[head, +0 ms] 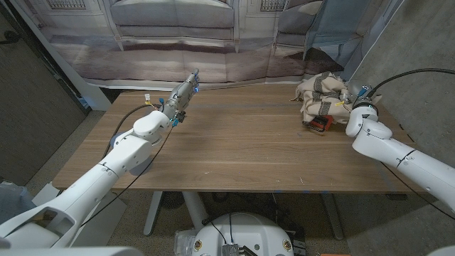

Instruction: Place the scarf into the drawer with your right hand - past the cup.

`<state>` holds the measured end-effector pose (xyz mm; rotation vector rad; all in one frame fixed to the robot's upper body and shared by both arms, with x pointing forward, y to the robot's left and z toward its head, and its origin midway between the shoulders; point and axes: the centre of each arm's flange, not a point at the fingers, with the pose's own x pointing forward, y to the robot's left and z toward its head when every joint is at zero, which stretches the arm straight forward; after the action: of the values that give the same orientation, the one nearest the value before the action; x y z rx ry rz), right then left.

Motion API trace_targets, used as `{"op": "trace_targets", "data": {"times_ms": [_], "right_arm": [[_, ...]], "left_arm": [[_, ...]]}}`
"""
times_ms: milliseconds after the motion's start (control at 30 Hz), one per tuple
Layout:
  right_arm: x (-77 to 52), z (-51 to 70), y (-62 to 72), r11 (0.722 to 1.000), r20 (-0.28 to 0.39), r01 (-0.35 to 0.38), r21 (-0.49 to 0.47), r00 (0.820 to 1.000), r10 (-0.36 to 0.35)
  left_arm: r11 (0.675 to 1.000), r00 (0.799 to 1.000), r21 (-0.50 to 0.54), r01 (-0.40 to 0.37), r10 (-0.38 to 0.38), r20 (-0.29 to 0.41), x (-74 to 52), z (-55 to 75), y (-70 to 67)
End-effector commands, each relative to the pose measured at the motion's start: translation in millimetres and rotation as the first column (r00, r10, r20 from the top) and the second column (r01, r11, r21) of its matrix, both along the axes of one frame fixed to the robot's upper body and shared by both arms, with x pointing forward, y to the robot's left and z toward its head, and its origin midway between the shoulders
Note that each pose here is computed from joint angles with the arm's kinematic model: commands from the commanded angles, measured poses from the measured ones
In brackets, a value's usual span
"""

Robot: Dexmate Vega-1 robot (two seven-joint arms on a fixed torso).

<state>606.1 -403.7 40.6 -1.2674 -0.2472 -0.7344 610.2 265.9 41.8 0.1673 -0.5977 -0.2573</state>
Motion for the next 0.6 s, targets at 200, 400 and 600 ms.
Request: {"op": "trace_targets", "data": {"times_ms": [200,400,600], "right_arm": [[18.0,-19.0,38.2,0.996,-0.044,-0.022,-0.086,0.999,0.018],[22.0,-22.8,45.4,0.994,-0.066,-0.025,-0.102,0.998,0.018],[24.2,-25.5,47.8,0.994,-0.087,-0.018,-0.110,0.996,0.009]], "left_arm": [[1.000,1.000,-0.011,0.008,-0.008,-0.005,8.8,-1.8,3.6],[1.000,1.000,-0.012,0.016,-0.016,-0.011,12.9,-4.0,3.1],[1.000,1.000,-0.010,0.024,-0.024,-0.011,14.3,-3.2,1.4]]}}
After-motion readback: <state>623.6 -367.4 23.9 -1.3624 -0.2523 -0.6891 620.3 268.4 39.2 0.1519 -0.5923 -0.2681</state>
